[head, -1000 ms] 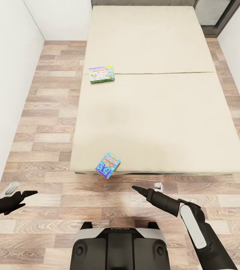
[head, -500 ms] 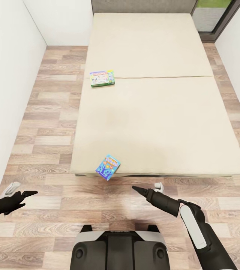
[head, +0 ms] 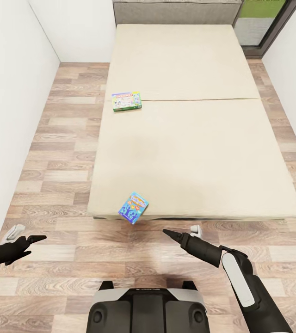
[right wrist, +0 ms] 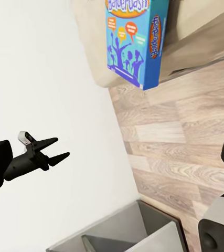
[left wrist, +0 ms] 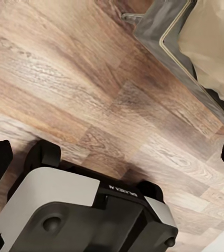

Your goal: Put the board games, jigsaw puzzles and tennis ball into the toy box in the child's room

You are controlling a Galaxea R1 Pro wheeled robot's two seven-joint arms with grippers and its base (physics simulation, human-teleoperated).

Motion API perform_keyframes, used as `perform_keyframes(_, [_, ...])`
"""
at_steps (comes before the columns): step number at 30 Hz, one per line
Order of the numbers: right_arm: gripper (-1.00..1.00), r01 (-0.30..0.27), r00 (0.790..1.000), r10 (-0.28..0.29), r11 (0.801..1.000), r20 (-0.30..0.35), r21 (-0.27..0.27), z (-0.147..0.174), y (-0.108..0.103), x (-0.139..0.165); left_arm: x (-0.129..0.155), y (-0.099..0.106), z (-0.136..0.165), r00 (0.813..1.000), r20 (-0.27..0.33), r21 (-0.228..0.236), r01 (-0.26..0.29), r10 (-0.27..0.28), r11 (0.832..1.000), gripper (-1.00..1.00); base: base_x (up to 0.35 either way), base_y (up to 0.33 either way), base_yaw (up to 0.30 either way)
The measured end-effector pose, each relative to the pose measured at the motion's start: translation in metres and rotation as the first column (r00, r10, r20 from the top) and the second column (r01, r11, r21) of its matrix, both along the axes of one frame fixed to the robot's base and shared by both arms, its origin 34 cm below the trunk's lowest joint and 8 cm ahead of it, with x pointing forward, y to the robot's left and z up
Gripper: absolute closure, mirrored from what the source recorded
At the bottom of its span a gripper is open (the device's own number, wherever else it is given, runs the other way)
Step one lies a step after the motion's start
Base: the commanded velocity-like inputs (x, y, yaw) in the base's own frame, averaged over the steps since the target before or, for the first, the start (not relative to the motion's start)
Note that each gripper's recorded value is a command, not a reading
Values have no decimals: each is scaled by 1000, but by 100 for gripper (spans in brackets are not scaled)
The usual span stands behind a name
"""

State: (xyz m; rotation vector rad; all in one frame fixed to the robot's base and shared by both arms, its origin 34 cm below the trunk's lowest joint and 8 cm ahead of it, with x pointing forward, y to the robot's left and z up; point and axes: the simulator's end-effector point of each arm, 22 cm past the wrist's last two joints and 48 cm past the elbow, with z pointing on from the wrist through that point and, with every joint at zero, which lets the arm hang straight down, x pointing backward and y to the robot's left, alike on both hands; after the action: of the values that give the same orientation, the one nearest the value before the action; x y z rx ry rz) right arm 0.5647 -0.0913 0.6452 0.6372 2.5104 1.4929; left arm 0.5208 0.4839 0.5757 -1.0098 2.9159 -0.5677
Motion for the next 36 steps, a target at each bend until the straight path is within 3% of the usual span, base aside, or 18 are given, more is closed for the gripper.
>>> perform_keyframes(36, [-100, 15, 996, -14, 1000, 84, -10, 26, -2, 21, 20, -5, 21, 998, 57, -4, 1, -1, 1000, -100, -21, 0, 0])
